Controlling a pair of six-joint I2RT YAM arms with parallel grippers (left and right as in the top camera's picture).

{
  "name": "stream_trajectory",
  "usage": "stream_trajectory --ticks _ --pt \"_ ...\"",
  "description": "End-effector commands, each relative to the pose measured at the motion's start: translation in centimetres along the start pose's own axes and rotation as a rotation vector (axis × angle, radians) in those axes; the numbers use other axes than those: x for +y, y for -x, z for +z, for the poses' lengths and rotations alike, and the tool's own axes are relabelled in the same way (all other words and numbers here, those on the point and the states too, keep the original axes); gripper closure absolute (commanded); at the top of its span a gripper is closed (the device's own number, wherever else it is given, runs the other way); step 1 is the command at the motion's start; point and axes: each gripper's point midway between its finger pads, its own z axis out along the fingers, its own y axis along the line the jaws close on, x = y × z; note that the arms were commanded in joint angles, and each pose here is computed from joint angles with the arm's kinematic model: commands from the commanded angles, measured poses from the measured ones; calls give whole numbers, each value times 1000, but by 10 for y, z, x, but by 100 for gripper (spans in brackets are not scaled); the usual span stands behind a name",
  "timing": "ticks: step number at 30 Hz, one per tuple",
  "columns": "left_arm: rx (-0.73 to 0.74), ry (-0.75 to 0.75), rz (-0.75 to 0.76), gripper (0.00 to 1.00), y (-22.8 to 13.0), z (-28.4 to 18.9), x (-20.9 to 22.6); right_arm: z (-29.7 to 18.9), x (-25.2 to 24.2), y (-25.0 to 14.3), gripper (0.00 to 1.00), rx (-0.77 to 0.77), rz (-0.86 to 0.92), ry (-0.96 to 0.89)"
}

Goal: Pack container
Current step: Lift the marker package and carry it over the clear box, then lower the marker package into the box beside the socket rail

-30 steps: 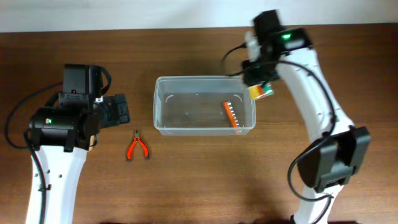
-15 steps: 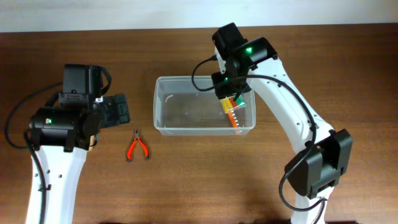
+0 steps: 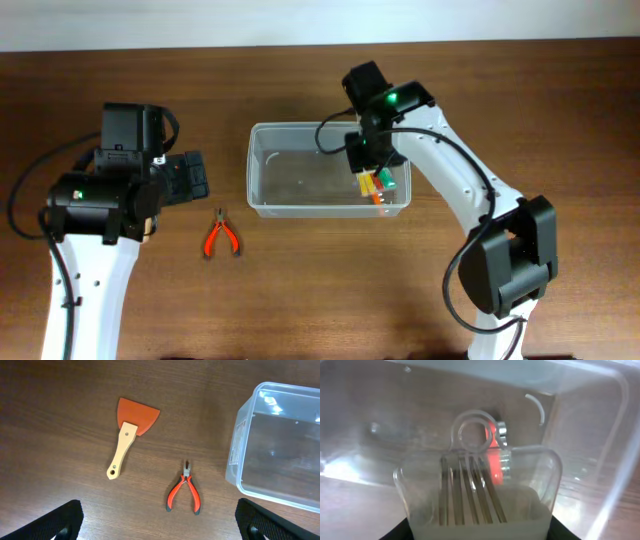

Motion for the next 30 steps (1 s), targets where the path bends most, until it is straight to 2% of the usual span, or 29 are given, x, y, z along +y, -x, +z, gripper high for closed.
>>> stream_trajectory --ticks 1,9,17,22,30 --pt "-3 -3 -2 1 0 -1 1 14 -7 -7 64 15 20 -19" --pt "-3 -3 -2 1 0 -1 1 36 -9 -15 56 21 19 -21" --pt "-3 -3 -2 1 0 -1 1 46 -10 -16 54 13 19 -19" --pt "-3 -3 -2 1 0 -1 1 46 -9 -14 50 4 19 -16" --pt "-3 -3 -2 1 0 -1 1 46 -8 -10 31 -11 17 -13"
